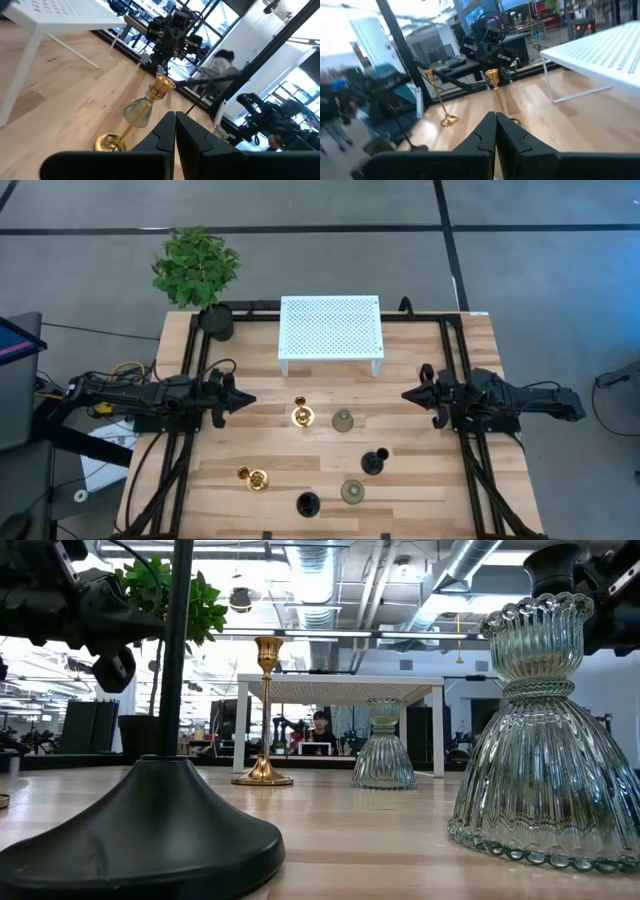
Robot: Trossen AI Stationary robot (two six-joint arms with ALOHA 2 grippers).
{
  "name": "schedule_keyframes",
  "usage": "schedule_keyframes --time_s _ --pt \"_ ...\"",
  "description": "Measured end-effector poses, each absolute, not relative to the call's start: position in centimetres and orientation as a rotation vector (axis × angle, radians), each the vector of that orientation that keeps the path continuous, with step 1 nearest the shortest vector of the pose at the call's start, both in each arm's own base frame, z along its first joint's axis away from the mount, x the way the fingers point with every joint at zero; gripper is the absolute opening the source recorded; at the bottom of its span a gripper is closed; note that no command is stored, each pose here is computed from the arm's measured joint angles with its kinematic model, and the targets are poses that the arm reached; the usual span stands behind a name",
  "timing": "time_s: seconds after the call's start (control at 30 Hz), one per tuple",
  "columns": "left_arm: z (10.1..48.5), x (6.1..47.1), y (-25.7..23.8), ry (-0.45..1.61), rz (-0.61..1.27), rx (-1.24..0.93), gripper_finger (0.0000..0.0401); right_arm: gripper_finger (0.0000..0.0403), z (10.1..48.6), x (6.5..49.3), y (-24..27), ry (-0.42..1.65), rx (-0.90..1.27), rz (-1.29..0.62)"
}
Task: Pick & Place candle stick holders
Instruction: Put the top gold candle holder on the shelf
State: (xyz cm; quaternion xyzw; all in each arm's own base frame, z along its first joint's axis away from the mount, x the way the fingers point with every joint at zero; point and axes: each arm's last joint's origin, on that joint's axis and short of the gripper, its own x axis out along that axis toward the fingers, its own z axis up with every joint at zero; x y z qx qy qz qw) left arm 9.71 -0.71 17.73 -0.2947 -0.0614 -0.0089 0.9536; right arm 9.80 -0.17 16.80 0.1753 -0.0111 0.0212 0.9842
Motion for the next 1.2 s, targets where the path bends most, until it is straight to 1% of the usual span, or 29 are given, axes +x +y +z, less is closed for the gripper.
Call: schedule_keyframes --time_s 0.13,0.3,0.5,0.63,0.9,1.03,1.2 --pt "17.8 9.7 -0.7 -0.131 -0.020 -0.600 0.0012 0.0000 16.9 9.8 -0.2 -0.027 0.450 0.046" --pt "17.8 9.7 -0.7 -0.136 -0.021 -0.599 0.0012 0.0000 16.9 9.8 -0.2 -0.034 0.499 0.048" --pt "17.8 9.7 -0.7 -0.138 -0.013 -0.596 0.0012 0.0000 17.2 9.8 -0.2 -0.060 0.502 0.053" --pt "17.8 9.7 -0.5 -0.155 0.040 -0.608 0.0012 0.0000 17.5 9.7 -0.3 -0.107 0.495 0.002" --pt "18.0 10.3 -0.5 -0.137 0.071 -0.597 0.0004 0.0000 17.9 9.8 -0.5 -0.085 0.490 -0.066" --pt "19.2 11.2 -0.6 -0.070 0.102 -0.503 0.0004 0.0000 19.2 9.9 -0.6 -0.094 0.452 -0.078" --pt "21.6 13.3 -0.8 0.017 0.147 -0.265 0.0003 0.0000 20.5 10.3 -0.8 -0.045 0.384 -0.158"
